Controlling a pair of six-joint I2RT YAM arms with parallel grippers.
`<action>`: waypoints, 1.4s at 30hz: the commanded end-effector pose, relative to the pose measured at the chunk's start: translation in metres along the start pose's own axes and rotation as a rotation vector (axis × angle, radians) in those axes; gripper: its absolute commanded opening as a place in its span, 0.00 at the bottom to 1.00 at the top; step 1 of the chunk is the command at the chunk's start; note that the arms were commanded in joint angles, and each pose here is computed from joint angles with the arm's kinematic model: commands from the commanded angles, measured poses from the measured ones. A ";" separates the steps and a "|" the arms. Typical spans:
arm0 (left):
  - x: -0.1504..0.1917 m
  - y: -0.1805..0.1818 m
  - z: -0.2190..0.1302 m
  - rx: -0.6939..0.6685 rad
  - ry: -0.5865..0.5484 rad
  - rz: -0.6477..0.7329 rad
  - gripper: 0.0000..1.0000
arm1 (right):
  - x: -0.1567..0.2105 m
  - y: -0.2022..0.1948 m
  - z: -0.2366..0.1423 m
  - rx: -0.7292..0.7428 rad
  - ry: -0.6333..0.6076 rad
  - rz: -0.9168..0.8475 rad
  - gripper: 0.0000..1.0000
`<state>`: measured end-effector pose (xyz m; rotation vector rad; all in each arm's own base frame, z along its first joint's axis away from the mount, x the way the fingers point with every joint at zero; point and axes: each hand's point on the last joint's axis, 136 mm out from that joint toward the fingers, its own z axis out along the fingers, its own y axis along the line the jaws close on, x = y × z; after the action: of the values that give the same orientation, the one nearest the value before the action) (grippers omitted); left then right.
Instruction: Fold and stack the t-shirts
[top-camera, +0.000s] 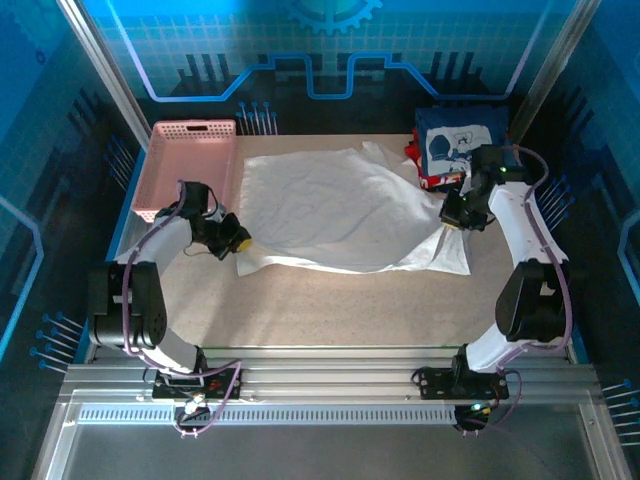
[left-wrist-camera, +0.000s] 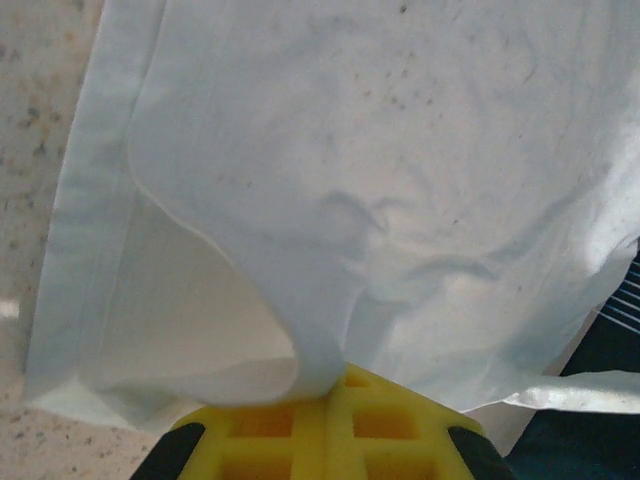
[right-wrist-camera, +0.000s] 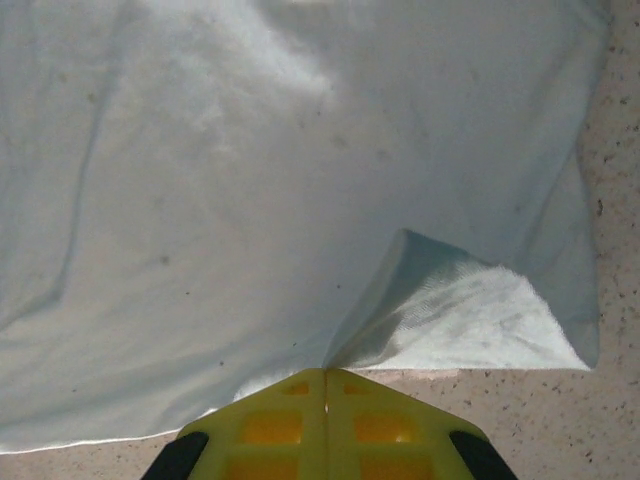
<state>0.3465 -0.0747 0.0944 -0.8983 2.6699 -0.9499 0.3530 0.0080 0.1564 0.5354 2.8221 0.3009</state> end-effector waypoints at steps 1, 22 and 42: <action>-0.003 0.001 -0.001 -0.031 0.037 0.057 0.00 | -0.008 0.002 0.001 0.045 -0.007 -0.073 0.00; -0.040 -0.018 0.000 -0.121 0.086 0.245 0.00 | -0.061 0.014 0.020 0.202 -0.042 -0.269 0.00; -0.072 -0.040 0.026 -0.204 0.121 0.365 0.00 | -0.119 0.033 0.037 0.355 -0.127 -0.410 0.00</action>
<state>0.4322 -0.0699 0.0993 -0.4117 2.8890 -0.7233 0.4760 -0.0040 0.1568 0.0732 2.7750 -0.2504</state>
